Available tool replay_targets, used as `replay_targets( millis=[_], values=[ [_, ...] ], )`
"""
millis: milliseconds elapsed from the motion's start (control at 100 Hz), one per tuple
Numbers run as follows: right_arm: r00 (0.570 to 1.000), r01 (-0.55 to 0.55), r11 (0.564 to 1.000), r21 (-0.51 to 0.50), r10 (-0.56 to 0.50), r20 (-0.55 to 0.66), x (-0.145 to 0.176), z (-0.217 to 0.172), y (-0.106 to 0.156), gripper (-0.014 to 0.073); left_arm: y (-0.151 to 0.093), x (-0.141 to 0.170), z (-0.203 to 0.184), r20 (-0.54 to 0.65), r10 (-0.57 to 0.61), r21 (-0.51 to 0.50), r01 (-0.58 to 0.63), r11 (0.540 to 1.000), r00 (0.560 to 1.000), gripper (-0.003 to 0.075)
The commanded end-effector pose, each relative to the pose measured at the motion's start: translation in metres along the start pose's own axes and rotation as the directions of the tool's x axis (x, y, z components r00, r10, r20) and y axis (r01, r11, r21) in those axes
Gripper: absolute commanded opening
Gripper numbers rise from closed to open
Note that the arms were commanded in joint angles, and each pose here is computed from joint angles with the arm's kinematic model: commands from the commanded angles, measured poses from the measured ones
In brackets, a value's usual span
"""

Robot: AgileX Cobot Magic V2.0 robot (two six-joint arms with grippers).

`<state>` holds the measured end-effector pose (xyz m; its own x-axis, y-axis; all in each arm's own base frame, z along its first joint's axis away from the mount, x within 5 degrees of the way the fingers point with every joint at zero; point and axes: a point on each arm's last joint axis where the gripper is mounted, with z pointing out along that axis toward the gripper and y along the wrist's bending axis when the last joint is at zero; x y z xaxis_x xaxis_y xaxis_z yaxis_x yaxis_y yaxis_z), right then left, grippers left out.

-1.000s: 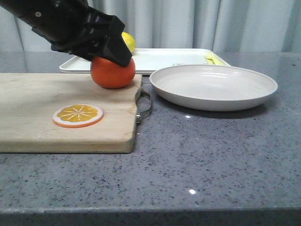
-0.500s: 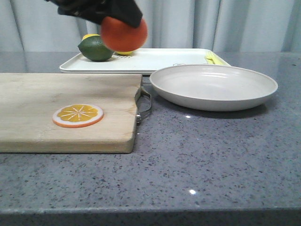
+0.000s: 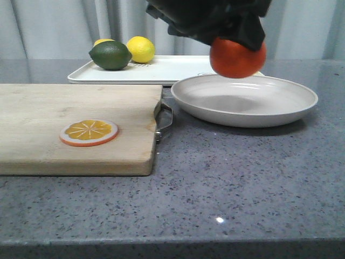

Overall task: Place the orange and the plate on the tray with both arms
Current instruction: 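Lift the orange with the left gripper and carry it over the plate, then open the left gripper to set the orange on the plate, withdraw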

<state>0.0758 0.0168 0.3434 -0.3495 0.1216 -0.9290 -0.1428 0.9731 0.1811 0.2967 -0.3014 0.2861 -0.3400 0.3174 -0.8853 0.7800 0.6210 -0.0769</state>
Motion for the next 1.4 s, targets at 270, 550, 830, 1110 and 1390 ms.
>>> replay_targets(
  millis=[270,550,830,1110,1390],
  values=[
    [0.992,0.007,1.000,-0.003,-0.007,0.123,-0.019,-0.003,0.002,0.0477,-0.003,-0.017,0.010,0.050,-0.007,0.009,0.007,1.000,0.999,0.0370],
    [0.991,0.008,1.000,-0.003,-0.007,0.136,-0.020,-0.004,0.002,0.0477,-0.003,-0.018,0.010,0.056,0.005,0.003,-0.005,1.000,0.998,0.0673],
    [0.991,0.008,1.000,-0.003,-0.007,0.135,-0.020,-0.004,0.002,0.0477,0.005,-0.047,-0.033,0.158,0.008,-0.027,-0.004,1.000,0.987,0.0648],
    [0.991,0.008,1.000,-0.003,-0.007,0.135,-0.020,-0.004,0.002,0.0477,0.030,-0.049,-0.127,0.306,0.020,-0.197,0.043,0.980,0.952,0.0639],
    [0.991,0.008,1.000,-0.003,-0.007,0.136,-0.020,-0.004,0.002,0.0477,0.035,0.008,-0.224,0.367,0.059,-0.358,0.082,0.930,0.928,0.0639]
  ],
)
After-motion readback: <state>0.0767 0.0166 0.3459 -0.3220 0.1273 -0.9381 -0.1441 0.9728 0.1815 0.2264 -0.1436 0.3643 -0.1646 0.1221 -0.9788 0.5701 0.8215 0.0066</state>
